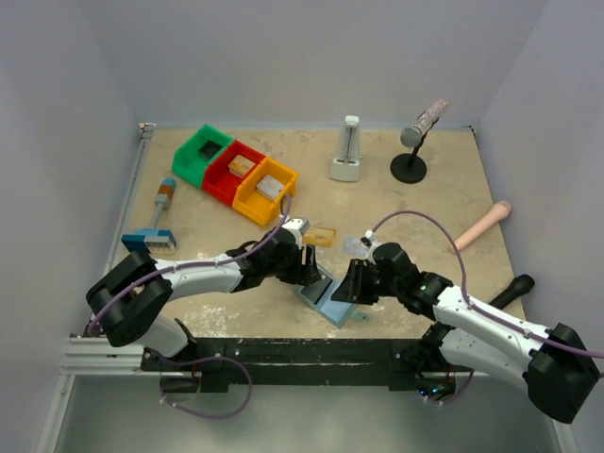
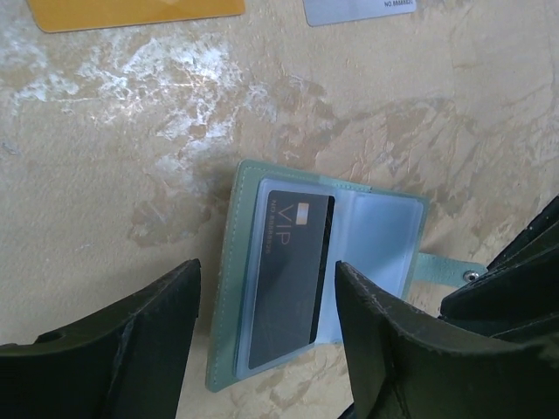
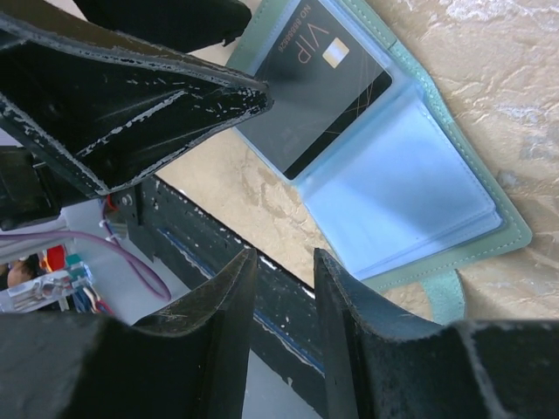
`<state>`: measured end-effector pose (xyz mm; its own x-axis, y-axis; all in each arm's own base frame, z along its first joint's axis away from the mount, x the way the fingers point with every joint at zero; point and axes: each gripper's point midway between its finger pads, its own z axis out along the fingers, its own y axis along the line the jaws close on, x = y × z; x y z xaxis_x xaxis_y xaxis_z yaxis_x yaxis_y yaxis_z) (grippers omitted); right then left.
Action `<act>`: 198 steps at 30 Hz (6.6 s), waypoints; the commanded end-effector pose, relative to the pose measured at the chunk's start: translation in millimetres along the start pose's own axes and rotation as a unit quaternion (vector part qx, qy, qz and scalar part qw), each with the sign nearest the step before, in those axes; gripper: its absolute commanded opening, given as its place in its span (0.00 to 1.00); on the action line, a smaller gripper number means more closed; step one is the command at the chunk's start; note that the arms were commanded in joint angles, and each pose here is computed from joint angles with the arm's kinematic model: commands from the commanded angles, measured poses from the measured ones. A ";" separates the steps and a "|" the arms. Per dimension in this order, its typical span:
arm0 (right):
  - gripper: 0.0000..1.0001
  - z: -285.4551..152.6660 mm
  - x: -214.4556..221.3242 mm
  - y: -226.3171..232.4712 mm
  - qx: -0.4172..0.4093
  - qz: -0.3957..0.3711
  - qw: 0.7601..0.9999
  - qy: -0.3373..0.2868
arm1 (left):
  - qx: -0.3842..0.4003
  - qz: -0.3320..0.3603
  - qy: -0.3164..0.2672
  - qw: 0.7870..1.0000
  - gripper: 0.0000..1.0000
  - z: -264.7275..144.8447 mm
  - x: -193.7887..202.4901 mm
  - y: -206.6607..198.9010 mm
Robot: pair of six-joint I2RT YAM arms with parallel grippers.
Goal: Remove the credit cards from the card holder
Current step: Remove the credit card from the card holder.
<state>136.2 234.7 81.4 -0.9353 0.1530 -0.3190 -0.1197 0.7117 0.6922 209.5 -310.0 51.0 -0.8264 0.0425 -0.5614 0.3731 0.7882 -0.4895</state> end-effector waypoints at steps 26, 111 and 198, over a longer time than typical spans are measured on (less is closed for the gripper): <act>0.35 15.4 11.0 15.6 -0.046 0.011 0.999 0.010 | -0.001 -0.140 -0.044 0.989 0.13 -31.0 58.1 45.9; 0.48 81.6 25.3 25.8 -0.021 0.011 1.000 0.021 | 0.004 -0.090 -0.029 0.996 0.00 -28.3 73.3 41.7; 0.38 60.1 1.3 23.7 -0.093 0.086 0.987 -0.097 | 0.006 -0.125 0.015 0.992 0.00 -21.5 110.8 56.1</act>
<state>138.7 287.4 36.9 -0.9066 0.3280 -0.2655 -0.0170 0.6003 0.7996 156.9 -278.3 18.2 -0.8548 -0.2288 -0.4658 0.2091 0.6697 -0.7126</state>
